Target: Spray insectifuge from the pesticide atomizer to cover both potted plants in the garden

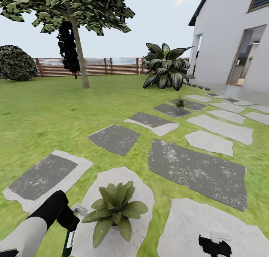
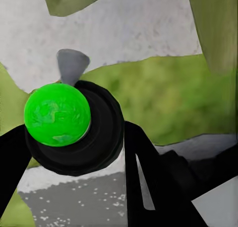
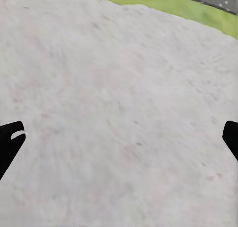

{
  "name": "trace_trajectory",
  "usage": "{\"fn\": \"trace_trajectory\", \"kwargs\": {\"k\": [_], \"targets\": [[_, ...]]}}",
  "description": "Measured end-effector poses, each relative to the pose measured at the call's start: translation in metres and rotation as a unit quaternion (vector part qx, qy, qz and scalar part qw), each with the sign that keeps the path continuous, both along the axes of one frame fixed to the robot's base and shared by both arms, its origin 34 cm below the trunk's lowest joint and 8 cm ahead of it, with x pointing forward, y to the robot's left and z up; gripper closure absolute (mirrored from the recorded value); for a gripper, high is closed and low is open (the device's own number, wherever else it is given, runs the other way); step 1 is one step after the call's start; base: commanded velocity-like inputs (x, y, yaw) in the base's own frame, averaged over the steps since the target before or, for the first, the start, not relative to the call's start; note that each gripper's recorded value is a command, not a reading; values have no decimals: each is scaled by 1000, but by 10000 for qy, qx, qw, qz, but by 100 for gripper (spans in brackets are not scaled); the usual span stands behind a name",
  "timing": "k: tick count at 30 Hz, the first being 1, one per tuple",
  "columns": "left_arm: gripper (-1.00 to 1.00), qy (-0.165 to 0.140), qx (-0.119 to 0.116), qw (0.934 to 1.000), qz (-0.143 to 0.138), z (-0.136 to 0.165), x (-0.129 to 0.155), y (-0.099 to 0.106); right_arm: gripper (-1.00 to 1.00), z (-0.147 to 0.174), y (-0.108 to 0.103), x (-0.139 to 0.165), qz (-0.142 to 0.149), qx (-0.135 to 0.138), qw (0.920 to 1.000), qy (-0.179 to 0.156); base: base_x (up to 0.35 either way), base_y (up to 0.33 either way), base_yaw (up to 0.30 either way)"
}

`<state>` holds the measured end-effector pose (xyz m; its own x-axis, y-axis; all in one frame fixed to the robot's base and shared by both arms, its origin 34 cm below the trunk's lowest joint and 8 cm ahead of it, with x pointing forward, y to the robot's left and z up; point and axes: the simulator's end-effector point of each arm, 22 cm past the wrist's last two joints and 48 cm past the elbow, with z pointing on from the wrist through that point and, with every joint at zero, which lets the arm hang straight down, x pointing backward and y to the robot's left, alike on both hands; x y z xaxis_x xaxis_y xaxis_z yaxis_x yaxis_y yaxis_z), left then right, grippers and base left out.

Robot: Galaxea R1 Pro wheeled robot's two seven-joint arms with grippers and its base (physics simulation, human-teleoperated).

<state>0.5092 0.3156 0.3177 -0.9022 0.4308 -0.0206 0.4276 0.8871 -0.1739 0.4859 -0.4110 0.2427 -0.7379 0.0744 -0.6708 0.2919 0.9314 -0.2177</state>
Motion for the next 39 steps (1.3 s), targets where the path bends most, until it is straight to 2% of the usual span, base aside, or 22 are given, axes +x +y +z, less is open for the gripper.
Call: {"fn": "trace_trajectory", "kwargs": {"k": [4,14,23,25,27,32,39], "targets": [[100,-12,-6,10000,17,0,1,1,-100,-1,1,0,2,8,10000,8,6,-265,182],[100,-22,-5,10000,48,1,2,3,-100,-1,3,0,6,19,10000,13,-188,-225,267],[100,4,-58,10000,65,1,1,-1,-100,-1,3,0,4,19,10000,11,-2,-252,73],[100,74,-142,9999,37,2,-2,-5,-100,-1,3,0,6,19,10000,10,11,-71,235],[100,276,-333,9991,21,8,-9,-11,-100,-1,3,0,6,19,10000,10,3,-19,267],[100,389,-98,9991,-117,29,6,-2,-100,-1,3,0,6,16,10000,0,1,-4,183],[100,408,-81,9990,-164,30,6,-6,-100,-2,-2,-4,9,-15,10000,26,159,-101,10]]}}
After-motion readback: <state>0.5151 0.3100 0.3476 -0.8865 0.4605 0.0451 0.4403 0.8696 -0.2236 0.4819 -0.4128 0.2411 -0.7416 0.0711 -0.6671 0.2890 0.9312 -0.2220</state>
